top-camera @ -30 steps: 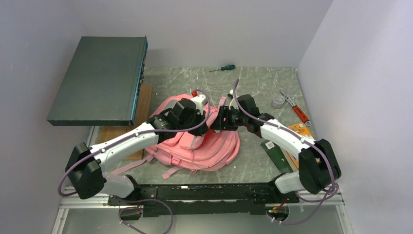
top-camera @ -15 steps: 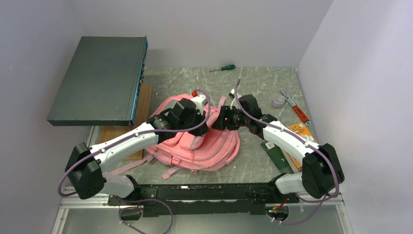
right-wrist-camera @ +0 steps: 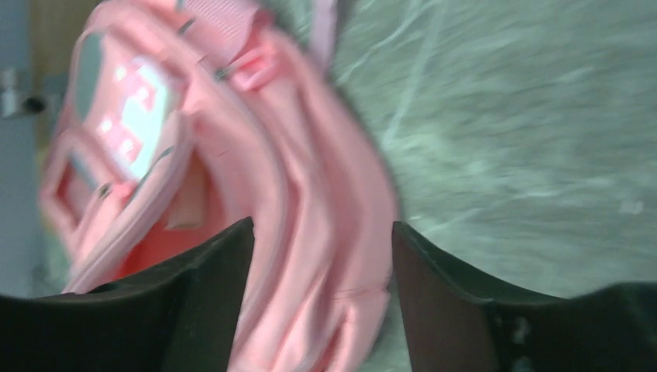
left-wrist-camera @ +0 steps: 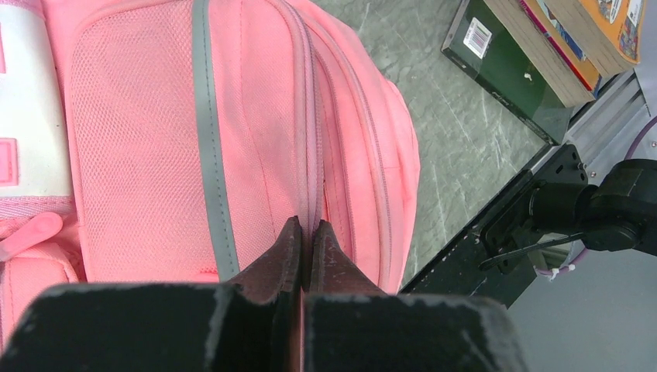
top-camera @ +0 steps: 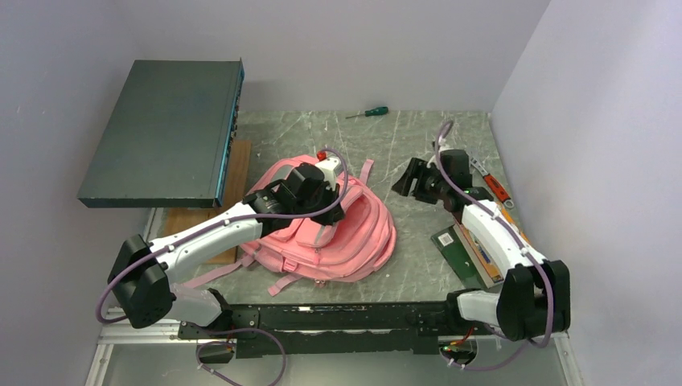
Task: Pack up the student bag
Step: Pick up the stationery from the center of the board.
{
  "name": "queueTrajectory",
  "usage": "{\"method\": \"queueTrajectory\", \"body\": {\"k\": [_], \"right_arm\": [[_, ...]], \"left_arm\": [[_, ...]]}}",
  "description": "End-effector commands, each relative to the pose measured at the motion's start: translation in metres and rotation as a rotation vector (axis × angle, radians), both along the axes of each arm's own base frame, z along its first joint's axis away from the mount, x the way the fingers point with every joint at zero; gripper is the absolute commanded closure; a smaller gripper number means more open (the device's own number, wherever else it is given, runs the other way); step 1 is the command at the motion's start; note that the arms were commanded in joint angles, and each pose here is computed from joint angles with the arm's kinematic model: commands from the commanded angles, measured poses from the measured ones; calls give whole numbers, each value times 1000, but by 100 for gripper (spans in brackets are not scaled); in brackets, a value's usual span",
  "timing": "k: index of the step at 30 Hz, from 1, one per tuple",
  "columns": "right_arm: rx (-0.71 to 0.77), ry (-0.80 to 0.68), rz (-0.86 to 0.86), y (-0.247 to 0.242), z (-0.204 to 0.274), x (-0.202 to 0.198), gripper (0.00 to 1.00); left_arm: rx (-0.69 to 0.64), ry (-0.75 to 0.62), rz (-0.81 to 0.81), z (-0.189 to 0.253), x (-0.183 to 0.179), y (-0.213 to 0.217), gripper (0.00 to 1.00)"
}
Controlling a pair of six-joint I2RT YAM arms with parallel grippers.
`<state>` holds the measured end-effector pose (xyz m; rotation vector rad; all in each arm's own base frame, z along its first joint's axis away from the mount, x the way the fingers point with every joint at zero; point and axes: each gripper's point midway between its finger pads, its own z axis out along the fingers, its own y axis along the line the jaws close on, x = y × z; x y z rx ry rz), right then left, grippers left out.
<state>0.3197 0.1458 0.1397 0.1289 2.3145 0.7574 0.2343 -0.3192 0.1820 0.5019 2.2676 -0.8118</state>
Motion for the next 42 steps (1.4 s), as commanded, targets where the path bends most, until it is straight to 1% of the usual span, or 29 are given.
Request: {"method": "queueTrajectory", "body": {"k": [1, 2, 3, 6, 8, 11, 13, 19, 23, 26, 28, 32, 35, 40, 42], "right_arm": [[-212, -56, -310, -85, 14, 24, 21], [-210, -49, -407, -104, 12, 28, 14], [-208, -52, -497, -123, 11, 34, 10], [-271, -73, -675, -165, 9, 53, 7], [-342, -69, -745, -186, 8, 66, 7], [-429, -76, -802, -210, 2, 91, 7], [-472, -59, -815, -221, -7, 103, 7], [-595, -21, -774, -239, -33, 133, 7], [-614, -8, -684, -241, -52, 156, 6], [-641, 43, -655, -247, -67, 171, 6], [-614, 58, -638, -250, -73, 178, 6], [-581, 38, -606, -247, -77, 187, 10], [-567, 72, -588, -244, -83, 187, 19], [-551, 79, -581, -240, -88, 185, 31], [-545, 83, -566, -238, -89, 185, 39]], "left_arm": [[-60, -68, -22, 26, 8, -12, 100], [-61, -69, -24, 26, 8, -13, 100], [-62, -73, -27, 27, 9, -14, 100], [-61, -76, -41, 28, 10, -16, 100], [-73, -72, -61, 29, 8, -20, 100], [-88, -58, -78, 30, 5, -23, 100], [-93, -53, -85, 29, 3, -24, 100], [-68, -66, -89, 28, 3, -19, 100], [-77, -52, -97, 25, 2, -23, 100], [-89, -34, -105, 21, 0, -27, 100], [-84, -26, -109, 19, 1, -28, 100], [-68, -26, -111, 17, 3, -29, 100], [-73, -15, -110, 15, 3, -31, 100], [-71, -17, -108, 17, 5, -32, 100], [-70, -22, -103, 19, 7, -32, 100]]}}
